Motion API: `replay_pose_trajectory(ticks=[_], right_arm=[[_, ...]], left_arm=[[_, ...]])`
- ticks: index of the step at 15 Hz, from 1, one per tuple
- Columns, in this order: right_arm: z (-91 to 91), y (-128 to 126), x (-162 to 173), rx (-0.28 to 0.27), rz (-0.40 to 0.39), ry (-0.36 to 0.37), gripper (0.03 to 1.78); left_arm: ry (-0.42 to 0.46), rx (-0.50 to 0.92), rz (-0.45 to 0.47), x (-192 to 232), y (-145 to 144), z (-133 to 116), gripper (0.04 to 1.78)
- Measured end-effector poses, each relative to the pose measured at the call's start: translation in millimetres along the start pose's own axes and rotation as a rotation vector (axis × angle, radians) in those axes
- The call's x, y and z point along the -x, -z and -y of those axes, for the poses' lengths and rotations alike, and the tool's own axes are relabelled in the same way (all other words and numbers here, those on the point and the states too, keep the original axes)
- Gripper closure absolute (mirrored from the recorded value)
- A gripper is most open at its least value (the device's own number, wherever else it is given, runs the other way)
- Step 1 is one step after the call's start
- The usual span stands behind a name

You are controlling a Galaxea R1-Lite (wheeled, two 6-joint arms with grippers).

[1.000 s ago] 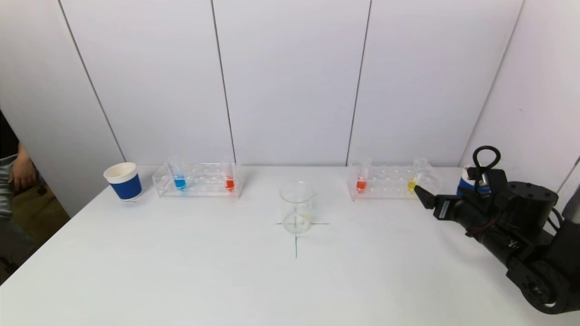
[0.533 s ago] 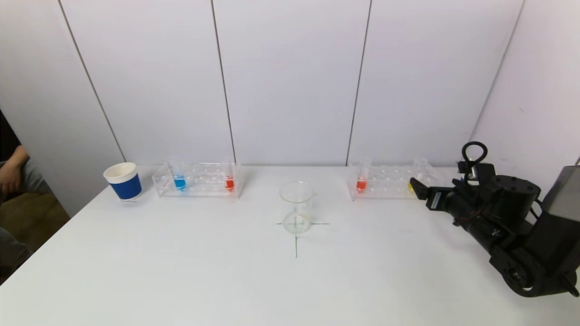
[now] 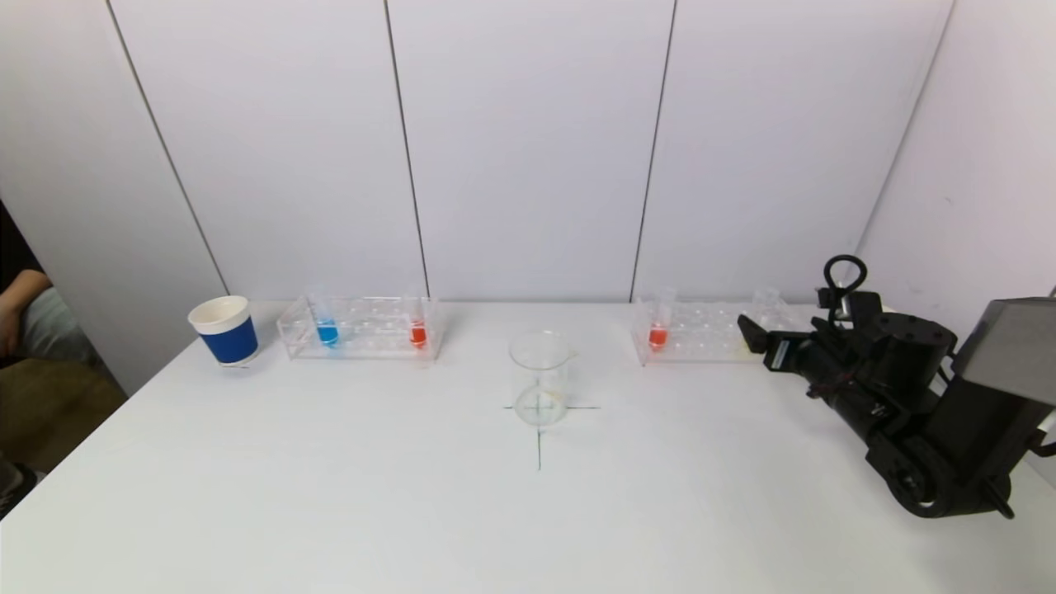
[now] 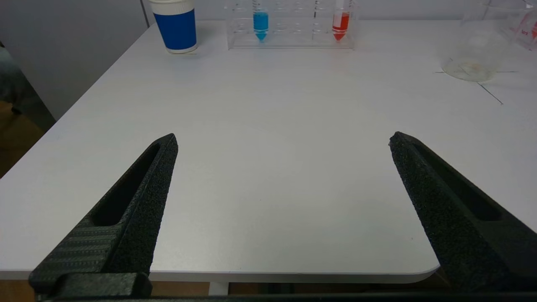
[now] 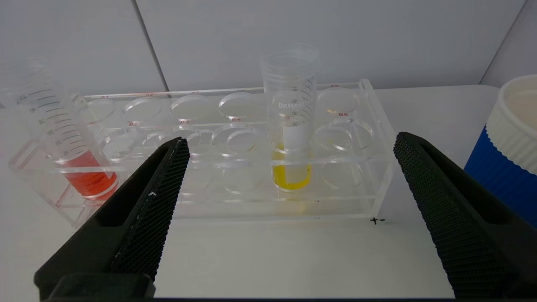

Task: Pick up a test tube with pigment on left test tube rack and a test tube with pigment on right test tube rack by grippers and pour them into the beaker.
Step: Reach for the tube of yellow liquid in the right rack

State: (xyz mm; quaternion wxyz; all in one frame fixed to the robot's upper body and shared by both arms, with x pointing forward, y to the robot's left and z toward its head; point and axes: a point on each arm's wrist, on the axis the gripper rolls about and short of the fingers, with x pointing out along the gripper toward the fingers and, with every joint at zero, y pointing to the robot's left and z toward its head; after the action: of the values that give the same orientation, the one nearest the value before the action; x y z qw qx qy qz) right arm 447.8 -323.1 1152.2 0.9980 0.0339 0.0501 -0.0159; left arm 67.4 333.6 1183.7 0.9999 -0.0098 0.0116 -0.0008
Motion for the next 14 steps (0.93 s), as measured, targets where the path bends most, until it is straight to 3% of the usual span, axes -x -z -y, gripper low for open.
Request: replay_pose_trajectory(ticks=[14], right_arm=[[2.7, 3, -24, -0.004, 0.044, 0.005, 0.04]], left_arm=[[0.000, 0.000, 0.000, 0, 0, 0, 0.06]])
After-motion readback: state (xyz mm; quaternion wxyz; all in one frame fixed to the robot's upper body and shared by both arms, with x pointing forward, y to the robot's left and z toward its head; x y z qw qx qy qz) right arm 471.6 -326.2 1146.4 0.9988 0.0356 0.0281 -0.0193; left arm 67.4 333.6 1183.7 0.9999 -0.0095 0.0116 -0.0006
